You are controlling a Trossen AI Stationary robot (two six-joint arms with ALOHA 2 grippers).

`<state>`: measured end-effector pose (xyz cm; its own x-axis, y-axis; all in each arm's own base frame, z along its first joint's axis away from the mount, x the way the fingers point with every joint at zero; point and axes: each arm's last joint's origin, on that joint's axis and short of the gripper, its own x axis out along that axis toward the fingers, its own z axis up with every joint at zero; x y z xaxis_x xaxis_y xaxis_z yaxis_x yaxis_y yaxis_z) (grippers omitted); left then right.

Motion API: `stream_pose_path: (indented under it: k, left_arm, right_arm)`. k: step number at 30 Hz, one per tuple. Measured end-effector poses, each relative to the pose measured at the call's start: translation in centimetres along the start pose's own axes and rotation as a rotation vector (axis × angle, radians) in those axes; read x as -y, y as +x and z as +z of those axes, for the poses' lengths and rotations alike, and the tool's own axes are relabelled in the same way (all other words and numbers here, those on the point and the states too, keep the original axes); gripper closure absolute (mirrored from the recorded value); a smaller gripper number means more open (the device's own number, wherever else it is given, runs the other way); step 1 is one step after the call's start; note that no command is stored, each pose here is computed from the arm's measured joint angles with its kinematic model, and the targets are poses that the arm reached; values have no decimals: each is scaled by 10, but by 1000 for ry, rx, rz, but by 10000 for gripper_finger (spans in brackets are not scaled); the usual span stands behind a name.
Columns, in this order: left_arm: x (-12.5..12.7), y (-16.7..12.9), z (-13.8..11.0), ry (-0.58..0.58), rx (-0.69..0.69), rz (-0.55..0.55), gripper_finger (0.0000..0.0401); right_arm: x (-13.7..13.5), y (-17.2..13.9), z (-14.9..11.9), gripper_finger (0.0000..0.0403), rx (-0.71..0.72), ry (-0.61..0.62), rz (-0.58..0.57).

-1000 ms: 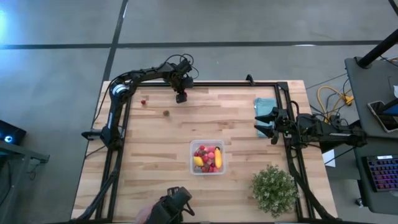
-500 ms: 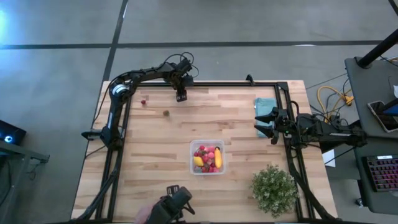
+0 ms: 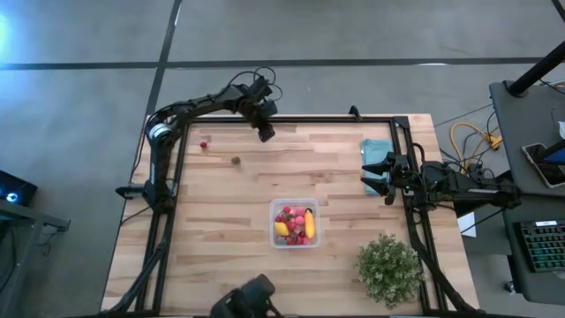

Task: Pick and placing Produce into tupperware
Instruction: Put the red strawberry into the transparent bin

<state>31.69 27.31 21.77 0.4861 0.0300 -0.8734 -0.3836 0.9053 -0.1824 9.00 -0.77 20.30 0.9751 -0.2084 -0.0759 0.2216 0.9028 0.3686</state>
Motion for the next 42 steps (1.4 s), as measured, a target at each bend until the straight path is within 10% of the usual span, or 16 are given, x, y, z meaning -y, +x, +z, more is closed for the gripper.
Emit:
stream_pose_path:
  k: [6,12,23,37,42]
  left_arm:
    - [60,-31,13,-26,97,-320,275]
    - [156,-53,12,186,114,-428,275]
    - [291,-35,-27,415,15,-326,272]
    - [307,0,-48,19,-158,-129,152]
    - [267,-34,-55,-49,-256,195,141]
  right_arm:
    - [0,0,0,153,0,0,0]
    - [0,0,0,150,0,0,0]
    - [0,0,0,155,0,0,0]
    - [0,0,0,154,0,0,0]
    - [0,0,0,156,0,0,0]
